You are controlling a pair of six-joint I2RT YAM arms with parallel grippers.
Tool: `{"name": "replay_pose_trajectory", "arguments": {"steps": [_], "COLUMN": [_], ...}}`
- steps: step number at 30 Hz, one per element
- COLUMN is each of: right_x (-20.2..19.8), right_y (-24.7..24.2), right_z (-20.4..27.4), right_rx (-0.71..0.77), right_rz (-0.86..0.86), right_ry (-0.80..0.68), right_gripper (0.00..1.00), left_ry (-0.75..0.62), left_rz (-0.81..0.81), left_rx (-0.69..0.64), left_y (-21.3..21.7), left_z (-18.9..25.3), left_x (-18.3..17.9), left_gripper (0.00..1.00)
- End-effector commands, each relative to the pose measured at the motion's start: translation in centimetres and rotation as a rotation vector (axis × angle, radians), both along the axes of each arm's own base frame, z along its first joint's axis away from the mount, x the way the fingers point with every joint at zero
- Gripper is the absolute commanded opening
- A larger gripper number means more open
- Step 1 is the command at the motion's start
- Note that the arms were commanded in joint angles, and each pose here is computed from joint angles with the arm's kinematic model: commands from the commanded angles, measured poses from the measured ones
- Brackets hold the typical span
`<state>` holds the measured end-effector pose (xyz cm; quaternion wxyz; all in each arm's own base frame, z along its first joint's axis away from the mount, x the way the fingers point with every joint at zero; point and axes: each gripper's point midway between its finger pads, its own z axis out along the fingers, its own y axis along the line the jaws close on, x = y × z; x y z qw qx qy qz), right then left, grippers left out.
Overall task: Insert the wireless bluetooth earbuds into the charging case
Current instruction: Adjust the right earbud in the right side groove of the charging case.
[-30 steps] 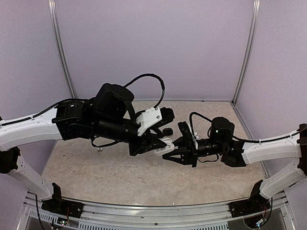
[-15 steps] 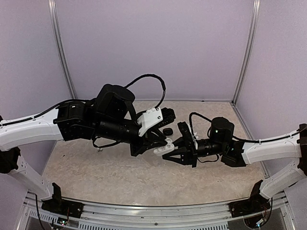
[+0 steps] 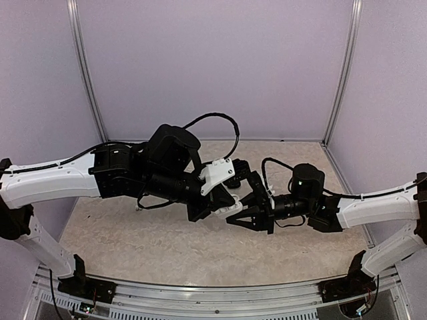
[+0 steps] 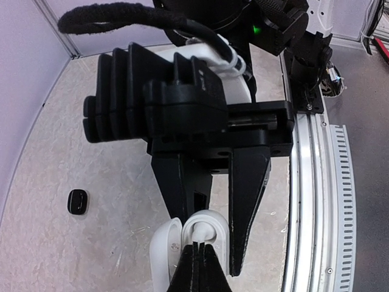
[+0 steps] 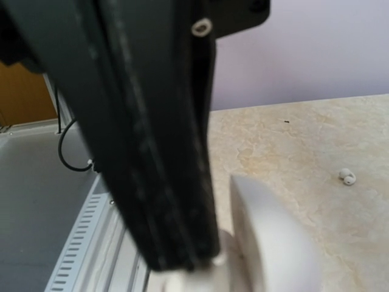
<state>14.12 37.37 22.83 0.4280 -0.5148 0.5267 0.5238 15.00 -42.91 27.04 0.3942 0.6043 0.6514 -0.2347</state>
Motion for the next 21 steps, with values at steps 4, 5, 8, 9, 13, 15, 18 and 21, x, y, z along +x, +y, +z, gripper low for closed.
{"name": "replay_pose_trajectory", "arguments": {"steps": [4, 5, 8, 9, 13, 15, 18, 21], "right_x": [-0.7, -0.7, -0.7, -0.7, -0.8, -0.7, -0.6, -0.4], "right_y": [-0.4, -0.5, -0.7, -0.8, -0.6, -0.5, -0.5, -0.5], "right_z": [3.6, 3.9, 4.5, 4.8, 4.9, 4.5, 3.8, 3.4], "right_rx": [0.101, 0.11, 0.13, 0.137, 0.139, 0.128, 0.113, 0.1], "right_rz": [0.003, -0.001, -0.011, -0.013, -0.003, -0.002, -0.01, -0.022], "right_ry": [-0.078, -0.083, -0.094, -0.099, -0.105, -0.102, -0.094, -0.089], "right_gripper": [0.0, 0.0, 0.0, 0.0, 0.0, 0.0, 0.0, 0.0], "left_ry": [0.053, 0.062, 0.083, 0.086, 0.071, 0.043, -0.017, -0.073], "left_rz": [-0.03, -0.037, -0.056, -0.057, -0.039, -0.015, 0.042, 0.09], "left_rx": [0.044, 0.044, 0.04, 0.039, 0.049, 0.032, -0.041, -0.133], "left_y": [-0.4, -0.4, -0.5, -0.6, -0.8, -0.8, -0.4, 0.6], "left_z": [-2.1, -2.2, -2.5, -2.6, -2.9, -2.4, -0.2, 3.0], "left_x": [-0.8, -1.0, -1.5, -1.5, -1.2, -0.7, 0.4, 1.0], "left_gripper": [0.0, 0.0, 0.0, 0.0, 0.0, 0.02, 0.15, 0.31]}}
